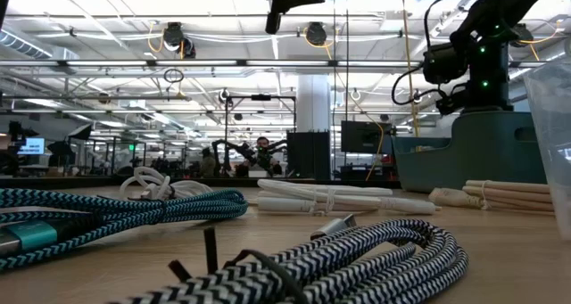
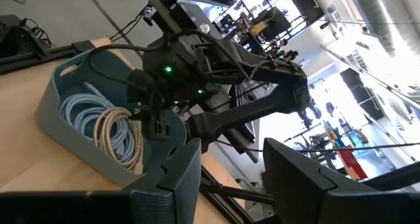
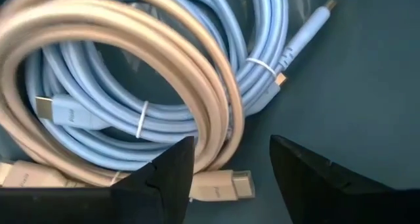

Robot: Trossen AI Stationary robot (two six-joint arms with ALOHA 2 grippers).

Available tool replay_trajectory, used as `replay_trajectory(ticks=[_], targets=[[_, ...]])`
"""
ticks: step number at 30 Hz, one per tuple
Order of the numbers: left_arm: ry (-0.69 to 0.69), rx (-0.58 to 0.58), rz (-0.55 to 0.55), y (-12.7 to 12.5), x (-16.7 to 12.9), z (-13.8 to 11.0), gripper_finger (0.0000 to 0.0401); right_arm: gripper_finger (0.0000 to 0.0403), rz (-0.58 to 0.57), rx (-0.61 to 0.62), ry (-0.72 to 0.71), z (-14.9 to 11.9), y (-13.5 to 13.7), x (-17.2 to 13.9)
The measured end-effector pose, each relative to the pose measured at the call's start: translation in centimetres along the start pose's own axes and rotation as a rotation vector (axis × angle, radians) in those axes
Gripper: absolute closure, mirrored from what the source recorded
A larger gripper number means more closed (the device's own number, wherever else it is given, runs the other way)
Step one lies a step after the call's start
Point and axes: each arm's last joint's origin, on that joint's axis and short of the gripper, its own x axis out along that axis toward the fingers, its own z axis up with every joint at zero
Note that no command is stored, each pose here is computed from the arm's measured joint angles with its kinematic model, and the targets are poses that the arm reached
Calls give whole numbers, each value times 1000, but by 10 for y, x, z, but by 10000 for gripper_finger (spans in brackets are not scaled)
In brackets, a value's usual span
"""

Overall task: Pick & Place USB Port
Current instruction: Put the left light brown hdmi cable into the blue bin

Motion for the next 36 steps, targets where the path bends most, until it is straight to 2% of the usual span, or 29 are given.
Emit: replay_trajectory(ticks=[8, 18, 26, 36], targets=[[0, -1, -1, 0, 0, 0, 233, 294, 10, -13, 75, 6, 2, 13], [9, 10, -9, -3, 1, -3, 233, 379, 8, -22, 73, 8, 2, 15], [8, 20, -8, -3, 1, -3, 233, 388, 9, -53, 68, 8, 4, 14], [10, 31, -8, -3, 1, -3, 233, 389, -56, -286, 47, 7, 23, 7]])
